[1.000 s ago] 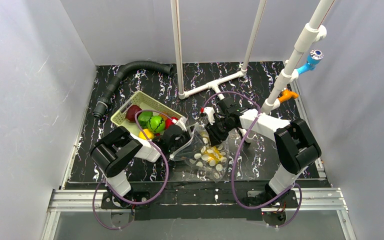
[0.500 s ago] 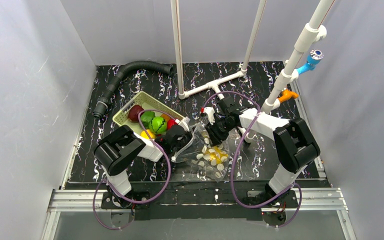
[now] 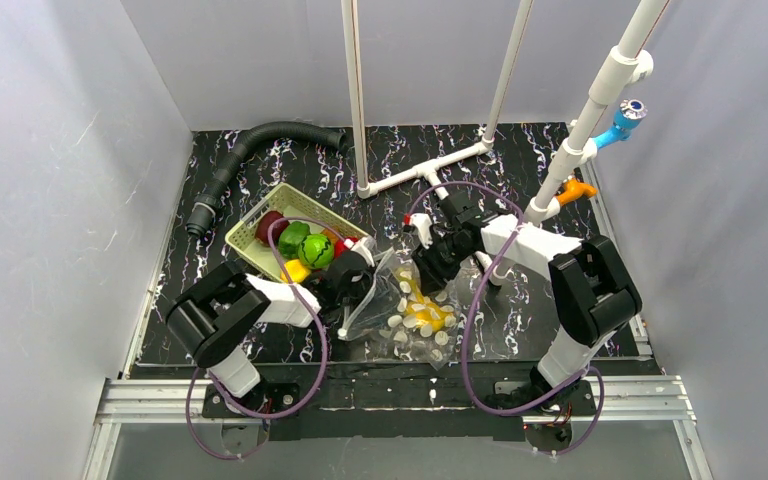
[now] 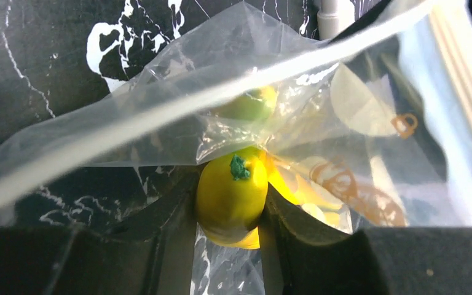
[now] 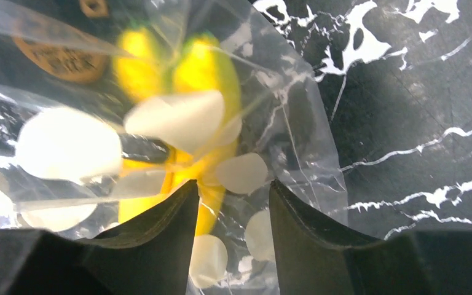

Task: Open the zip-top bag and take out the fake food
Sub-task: Pick up the fake fruit from the zipper food storage bag, then place the fake fruit in the bin.

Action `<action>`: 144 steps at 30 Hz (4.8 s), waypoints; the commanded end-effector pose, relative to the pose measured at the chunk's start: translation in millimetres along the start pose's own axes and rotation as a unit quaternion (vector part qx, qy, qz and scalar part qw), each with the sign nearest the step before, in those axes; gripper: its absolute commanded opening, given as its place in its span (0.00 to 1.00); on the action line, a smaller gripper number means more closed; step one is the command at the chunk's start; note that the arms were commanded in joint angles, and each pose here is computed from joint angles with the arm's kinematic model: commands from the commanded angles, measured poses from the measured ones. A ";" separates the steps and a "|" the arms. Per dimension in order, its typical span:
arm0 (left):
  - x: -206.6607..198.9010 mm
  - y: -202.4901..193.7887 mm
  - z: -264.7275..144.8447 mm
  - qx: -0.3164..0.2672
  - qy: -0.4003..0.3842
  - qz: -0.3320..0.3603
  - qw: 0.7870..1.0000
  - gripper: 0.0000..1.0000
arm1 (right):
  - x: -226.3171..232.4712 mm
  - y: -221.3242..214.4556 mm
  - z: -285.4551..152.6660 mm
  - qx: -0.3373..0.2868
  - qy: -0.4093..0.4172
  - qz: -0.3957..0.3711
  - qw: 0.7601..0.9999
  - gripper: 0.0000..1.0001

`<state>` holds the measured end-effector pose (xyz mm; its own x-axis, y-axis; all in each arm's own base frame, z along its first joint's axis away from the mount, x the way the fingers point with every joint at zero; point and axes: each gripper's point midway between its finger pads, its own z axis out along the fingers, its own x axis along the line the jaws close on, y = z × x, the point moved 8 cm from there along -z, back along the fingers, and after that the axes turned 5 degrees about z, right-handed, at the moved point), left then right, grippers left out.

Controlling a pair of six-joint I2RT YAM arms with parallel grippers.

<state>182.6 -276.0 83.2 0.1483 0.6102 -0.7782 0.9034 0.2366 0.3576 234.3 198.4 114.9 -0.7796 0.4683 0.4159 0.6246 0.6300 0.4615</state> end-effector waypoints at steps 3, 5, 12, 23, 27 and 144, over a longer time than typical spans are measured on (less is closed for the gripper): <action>0.2 -3.4 -26.2 -0.006 0.011 0.065 0.998 0.00 | 9.8 10.4 -33.9 -0.039 0.029 -0.045 0.998 0.65; -1.3 -4.1 -34.5 -0.008 0.003 0.083 0.996 0.00 | 16.9 9.0 -38.3 -0.040 0.055 -0.066 0.995 0.79; 5.4 -9.7 -56.4 -0.025 0.004 0.116 0.993 0.00 | 23.9 10.6 -48.1 -0.051 0.056 -0.080 0.994 0.98; 17.7 -11.3 -83.4 -0.106 -0.002 0.133 0.985 0.00 | 15.8 11.9 -39.6 -0.058 0.026 -0.041 0.997 0.98; 14.8 -7.2 -89.1 -0.131 -0.010 0.141 0.981 0.00 | 18.3 9.4 -28.0 -0.044 0.054 -0.025 0.997 0.98; 84.0 190.3 -232.5 -0.118 0.312 0.032 0.942 0.81 | -25.0 7.0 -42.0 -0.018 -0.136 -0.043 0.990 0.06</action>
<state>273.2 -9.8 190.9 -0.1226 0.9257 -0.3579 0.7953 0.3074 0.5226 258.2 164.4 137.4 -0.8031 0.5776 0.1460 0.5646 0.6595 0.4963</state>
